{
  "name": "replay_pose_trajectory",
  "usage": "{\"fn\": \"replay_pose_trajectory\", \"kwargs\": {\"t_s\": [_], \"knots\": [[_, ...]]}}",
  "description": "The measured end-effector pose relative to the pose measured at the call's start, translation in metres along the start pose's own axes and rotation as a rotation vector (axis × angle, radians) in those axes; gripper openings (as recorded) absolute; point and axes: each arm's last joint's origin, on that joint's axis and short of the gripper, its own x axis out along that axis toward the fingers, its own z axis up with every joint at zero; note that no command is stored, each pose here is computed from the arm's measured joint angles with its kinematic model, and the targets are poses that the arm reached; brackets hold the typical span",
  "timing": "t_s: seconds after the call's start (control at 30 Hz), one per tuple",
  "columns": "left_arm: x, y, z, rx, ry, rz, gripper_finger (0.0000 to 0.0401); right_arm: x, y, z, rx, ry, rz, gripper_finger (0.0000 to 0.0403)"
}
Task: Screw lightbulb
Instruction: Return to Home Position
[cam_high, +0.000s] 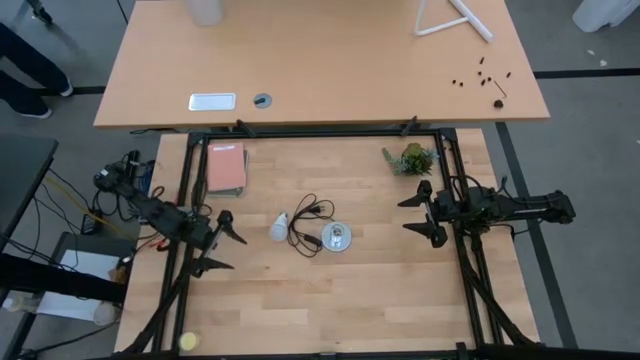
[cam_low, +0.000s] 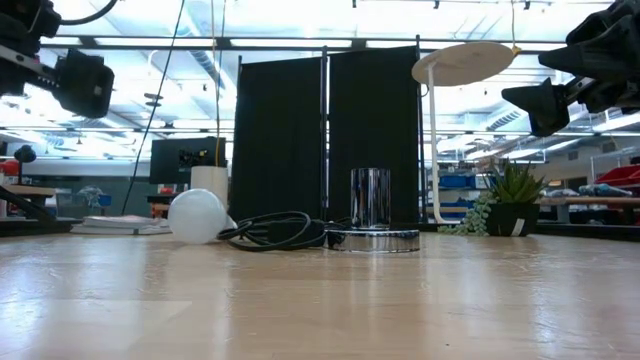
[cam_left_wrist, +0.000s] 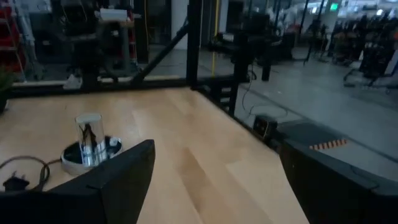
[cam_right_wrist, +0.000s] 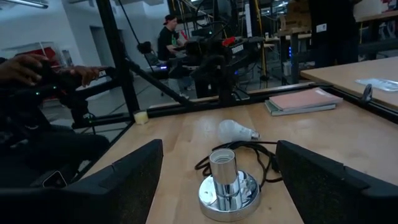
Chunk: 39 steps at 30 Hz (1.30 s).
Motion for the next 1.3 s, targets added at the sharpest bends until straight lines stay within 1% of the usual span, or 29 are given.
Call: {"fn": "replay_pose_trajectory", "kwargs": {"t_s": [0.13, 0.2, 0.33, 0.5, 0.8, 1.3], "knots": [[-0.004, 0.002, 0.006, -0.014, -0.072, 0.006, 0.0351, 0.000, 0.000, 0.000, 0.000, 0.000, 0.000, 0.0322], [-0.004, 0.003, 0.007, -0.014, -0.086, 0.019, 0.0351, 0.000, 0.000, 0.000, 0.000, 0.001, 0.000, 0.0323], [-0.006, 0.004, 0.018, -0.033, -0.198, 0.035, 0.0351, 0.000, 0.000, 0.000, 0.000, 0.000, 0.000, 0.0321], [-0.007, 0.004, 0.024, -0.044, -0.260, 0.045, 0.0351, 0.000, 0.000, 0.000, 0.000, -0.005, 0.001, 0.0322], [-0.007, 0.004, 0.025, -0.046, -0.273, 0.046, 0.0351, 0.000, 0.001, 0.003, 0.000, -0.029, 0.006, 0.0321], [-0.007, 0.004, 0.026, -0.047, -0.280, 0.045, 0.0351, 0.000, 0.000, 0.003, 0.000, -0.028, 0.005, 0.0323]]}}
